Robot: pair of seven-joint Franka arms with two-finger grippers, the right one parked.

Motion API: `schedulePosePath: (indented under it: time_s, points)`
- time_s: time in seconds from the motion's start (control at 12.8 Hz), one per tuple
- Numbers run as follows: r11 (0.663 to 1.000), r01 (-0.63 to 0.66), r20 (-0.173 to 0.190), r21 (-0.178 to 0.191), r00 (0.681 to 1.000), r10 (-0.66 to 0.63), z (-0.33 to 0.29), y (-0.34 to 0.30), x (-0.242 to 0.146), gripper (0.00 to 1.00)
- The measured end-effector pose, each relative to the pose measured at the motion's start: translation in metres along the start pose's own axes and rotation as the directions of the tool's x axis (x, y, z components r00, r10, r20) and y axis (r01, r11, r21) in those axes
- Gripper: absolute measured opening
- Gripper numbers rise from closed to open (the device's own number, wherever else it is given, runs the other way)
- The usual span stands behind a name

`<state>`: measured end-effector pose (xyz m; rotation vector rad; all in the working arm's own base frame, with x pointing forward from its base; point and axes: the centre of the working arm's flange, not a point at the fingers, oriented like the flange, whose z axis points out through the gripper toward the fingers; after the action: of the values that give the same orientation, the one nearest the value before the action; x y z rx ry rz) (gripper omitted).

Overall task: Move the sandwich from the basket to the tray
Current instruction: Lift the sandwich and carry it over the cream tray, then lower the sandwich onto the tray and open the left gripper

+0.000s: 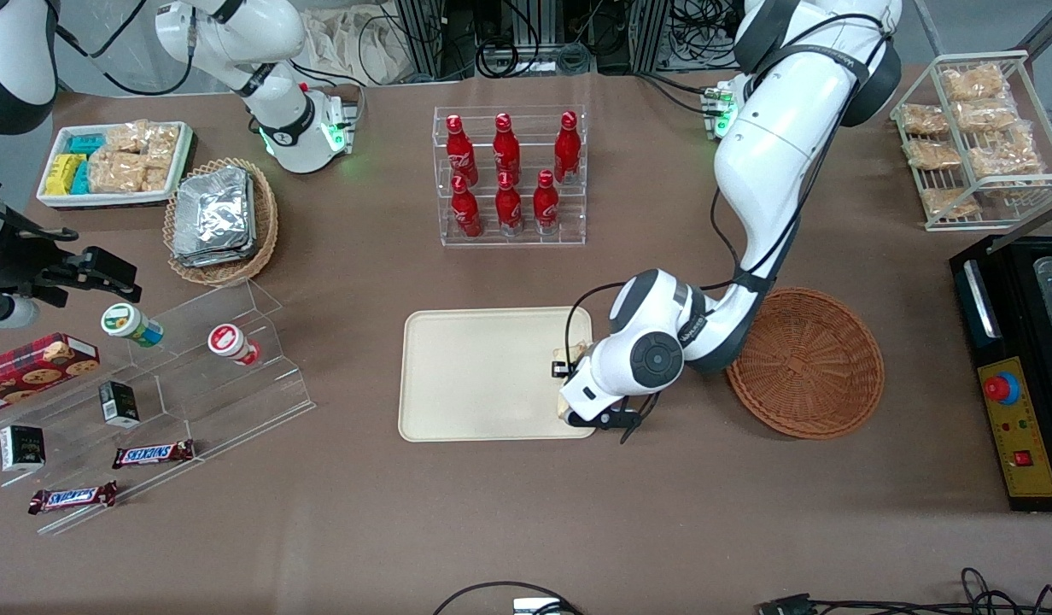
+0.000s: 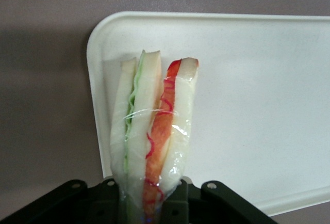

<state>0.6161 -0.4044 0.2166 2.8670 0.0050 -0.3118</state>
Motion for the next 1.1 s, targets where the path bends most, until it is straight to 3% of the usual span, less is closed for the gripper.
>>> schedulePosePath:
  time_s: [0.24, 0.31, 0.47, 0.86, 1.1]
  points:
    - [0.999, 0.034, 0.006, -0.011, 0.999, -0.034, 0.000, 0.002, -0.001, 0.17]
    - [0.999, 0.036, 0.008, -0.010, 0.999, -0.036, 0.001, 0.002, -0.001, 0.22]
    - [0.999, 0.039, 0.010, -0.010, 0.999, -0.039, 0.007, 0.001, 0.000, 0.43]
    - [0.998, 0.046, -0.033, -0.038, 0.998, -0.047, -0.003, 0.005, 0.006, 0.99]
    - [0.998, 0.037, -0.073, -0.051, 0.997, -0.041, -0.071, 0.013, 0.008, 1.00]
